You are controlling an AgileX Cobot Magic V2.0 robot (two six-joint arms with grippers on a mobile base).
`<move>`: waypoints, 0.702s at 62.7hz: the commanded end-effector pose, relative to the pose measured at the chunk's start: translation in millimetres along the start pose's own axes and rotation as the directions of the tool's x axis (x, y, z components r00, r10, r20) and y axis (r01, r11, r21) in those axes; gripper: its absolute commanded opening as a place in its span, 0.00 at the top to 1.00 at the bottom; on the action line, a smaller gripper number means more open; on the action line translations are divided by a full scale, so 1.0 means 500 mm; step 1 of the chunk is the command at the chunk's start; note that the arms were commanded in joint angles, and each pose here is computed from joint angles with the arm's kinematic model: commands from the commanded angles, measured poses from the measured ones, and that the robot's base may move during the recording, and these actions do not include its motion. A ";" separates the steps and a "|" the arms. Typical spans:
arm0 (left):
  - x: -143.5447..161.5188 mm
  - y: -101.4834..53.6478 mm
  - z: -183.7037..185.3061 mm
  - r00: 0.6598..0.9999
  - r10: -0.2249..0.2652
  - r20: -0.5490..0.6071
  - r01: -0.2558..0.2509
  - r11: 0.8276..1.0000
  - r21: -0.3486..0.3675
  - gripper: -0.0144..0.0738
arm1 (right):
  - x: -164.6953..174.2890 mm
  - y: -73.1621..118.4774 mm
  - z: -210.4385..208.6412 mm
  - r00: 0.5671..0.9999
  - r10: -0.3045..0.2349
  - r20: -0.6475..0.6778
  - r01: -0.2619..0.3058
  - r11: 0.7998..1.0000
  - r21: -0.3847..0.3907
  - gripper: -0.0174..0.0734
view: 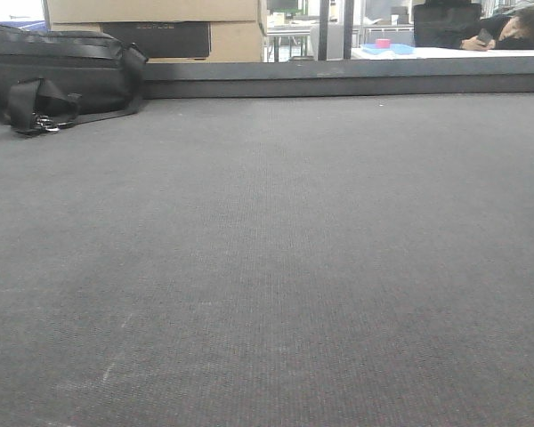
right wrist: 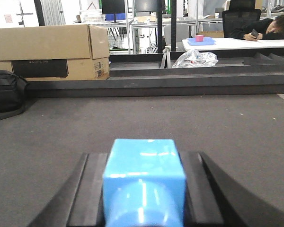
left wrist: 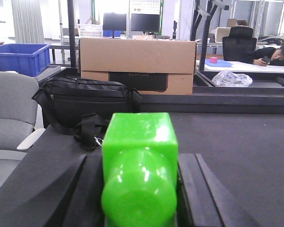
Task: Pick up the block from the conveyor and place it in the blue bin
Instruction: 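Drive the base away from the conveyor holding both blocks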
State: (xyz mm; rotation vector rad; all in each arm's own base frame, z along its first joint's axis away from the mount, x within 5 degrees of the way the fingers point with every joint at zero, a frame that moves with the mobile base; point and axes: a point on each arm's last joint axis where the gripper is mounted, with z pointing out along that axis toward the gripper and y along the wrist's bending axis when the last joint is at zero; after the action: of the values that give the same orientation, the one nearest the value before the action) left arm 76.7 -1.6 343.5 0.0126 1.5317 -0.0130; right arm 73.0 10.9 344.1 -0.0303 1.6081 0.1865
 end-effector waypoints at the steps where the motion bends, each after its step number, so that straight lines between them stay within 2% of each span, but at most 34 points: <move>1: -0.004 -0.001 -0.002 1.000 -0.011 0.023 0.011 1.000 0.006 0.96 | -0.008 0.000 -0.004 0.999 -0.004 0.037 0.004 1.000 0.004 0.99; 44: -0.004 -0.001 -0.002 1.000 -0.011 0.023 0.011 1.000 0.006 0.96 | -0.008 0.000 -0.004 0.999 -0.004 0.037 0.004 1.000 0.004 0.99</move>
State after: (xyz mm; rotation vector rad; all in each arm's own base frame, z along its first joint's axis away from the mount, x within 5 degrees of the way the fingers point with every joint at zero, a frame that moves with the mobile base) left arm 76.7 -1.6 343.5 0.0126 1.5317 -0.0130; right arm 72.7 10.9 344.2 -0.0303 1.6065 0.1866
